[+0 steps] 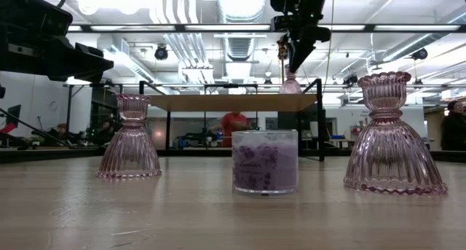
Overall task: Pick & Place candle stick holders
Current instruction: Put the top purple candle holder on the shelf, then put the yellow scented candle on the shelf
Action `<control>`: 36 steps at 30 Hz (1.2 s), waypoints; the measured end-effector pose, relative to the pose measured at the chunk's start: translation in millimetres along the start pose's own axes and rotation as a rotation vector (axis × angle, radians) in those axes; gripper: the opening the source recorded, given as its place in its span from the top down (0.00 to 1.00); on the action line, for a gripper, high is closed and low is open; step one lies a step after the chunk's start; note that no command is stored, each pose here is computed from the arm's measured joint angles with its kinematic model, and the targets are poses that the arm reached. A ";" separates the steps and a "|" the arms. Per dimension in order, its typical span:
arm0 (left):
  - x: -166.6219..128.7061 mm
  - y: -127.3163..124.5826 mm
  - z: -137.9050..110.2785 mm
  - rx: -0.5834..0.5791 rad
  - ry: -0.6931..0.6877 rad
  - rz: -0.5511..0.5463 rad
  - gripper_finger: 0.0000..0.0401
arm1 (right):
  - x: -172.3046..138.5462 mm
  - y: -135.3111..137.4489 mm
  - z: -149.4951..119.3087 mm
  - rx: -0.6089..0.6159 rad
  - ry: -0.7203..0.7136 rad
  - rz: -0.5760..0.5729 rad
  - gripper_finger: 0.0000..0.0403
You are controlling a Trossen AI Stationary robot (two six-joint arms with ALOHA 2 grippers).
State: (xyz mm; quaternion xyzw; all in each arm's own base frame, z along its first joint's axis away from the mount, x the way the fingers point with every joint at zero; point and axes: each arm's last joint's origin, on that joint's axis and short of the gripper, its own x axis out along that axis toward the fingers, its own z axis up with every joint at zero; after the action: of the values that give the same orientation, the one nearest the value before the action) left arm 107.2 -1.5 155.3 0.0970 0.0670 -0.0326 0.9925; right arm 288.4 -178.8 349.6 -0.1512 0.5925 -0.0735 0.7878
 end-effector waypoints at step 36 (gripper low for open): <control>0.0 0.0 0.0 0.000 0.000 -0.001 0.91 | -46.3 24.0 18.6 0.019 -0.087 0.025 0.64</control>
State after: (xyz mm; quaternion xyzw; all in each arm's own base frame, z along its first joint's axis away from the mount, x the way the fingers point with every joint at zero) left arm 107.2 -1.6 155.3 0.0969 0.0670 -0.0329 0.9925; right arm 291.3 -139.7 388.7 -0.1396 0.5589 -0.0625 0.8150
